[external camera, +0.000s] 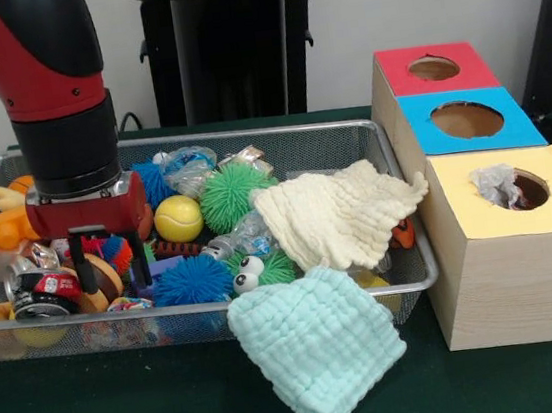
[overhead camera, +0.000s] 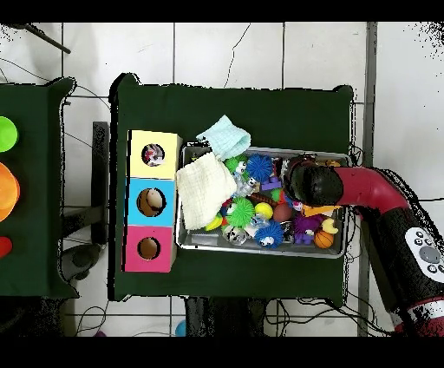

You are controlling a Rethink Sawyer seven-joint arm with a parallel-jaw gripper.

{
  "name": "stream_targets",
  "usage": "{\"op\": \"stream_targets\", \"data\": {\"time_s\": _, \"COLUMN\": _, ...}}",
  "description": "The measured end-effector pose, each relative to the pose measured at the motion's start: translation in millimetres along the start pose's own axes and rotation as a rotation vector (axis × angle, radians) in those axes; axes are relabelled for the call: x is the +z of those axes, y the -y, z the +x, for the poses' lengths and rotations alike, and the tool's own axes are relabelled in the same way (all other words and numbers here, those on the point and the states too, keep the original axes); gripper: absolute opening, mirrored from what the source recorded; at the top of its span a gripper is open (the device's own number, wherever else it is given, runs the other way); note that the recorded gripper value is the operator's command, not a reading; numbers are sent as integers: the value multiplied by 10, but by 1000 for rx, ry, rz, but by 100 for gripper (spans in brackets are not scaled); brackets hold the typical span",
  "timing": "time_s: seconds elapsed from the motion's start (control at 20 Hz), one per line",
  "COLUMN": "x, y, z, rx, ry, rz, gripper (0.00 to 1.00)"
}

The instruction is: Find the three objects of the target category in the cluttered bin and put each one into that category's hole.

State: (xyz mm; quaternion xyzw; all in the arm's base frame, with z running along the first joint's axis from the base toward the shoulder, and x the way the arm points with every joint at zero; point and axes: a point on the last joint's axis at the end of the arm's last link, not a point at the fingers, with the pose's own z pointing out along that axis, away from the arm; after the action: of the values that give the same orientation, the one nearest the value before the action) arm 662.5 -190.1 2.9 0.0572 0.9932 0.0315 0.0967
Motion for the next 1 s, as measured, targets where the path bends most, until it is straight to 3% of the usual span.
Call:
{"op": "stream_targets", "data": {"time_s": 0.4, "x": 66, "y": 22, "z": 54, "rx": -38, "ry": 9, "rz": 20, "gripper": 100}}
{"op": "stream_targets", "data": {"time_s": 1.0, "x": 307, "y": -72, "z": 173, "rx": -73, "ry": 6, "rz": 12, "gripper": 100}}
